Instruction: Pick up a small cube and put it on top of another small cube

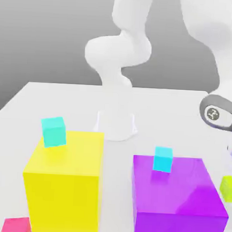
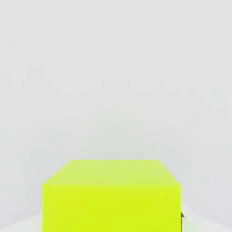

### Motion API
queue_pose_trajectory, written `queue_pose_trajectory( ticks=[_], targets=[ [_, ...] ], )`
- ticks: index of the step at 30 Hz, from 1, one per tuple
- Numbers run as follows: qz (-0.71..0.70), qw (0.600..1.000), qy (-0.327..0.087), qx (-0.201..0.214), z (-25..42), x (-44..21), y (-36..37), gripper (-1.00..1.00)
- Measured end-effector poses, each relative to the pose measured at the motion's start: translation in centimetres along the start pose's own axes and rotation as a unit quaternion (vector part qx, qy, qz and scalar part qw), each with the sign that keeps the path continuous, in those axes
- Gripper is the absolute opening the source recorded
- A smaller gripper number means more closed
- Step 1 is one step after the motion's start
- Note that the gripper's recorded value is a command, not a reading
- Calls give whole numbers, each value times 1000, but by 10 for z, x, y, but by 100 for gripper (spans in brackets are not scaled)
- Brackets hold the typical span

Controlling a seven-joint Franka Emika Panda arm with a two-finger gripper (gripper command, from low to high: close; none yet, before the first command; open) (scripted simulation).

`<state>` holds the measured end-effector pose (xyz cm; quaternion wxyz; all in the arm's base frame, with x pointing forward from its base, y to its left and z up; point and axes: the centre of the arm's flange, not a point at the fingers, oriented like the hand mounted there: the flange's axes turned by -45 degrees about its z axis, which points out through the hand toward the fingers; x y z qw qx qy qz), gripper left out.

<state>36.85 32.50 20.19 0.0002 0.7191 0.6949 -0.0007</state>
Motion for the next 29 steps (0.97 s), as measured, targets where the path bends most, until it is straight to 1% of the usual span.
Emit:
queue_pose_trajectory(
  ticks=[10, 19, 21, 26, 27, 29],
  targets=[
    [39, 999, -1, 0, -81, -92, -9, -100],
    [70, 998, 1, 1, -122, -170, -44, -100],
    [75, 997, 1, 1, -120, -181, -51, -100],
    [76, 997, 1, 1, -69, -185, -53, -100],
    [76, 997, 1, 1, -63, -185, -54, 100],
    [76, 997, 1, 1, -63, -185, -54, 100]
  ],
)
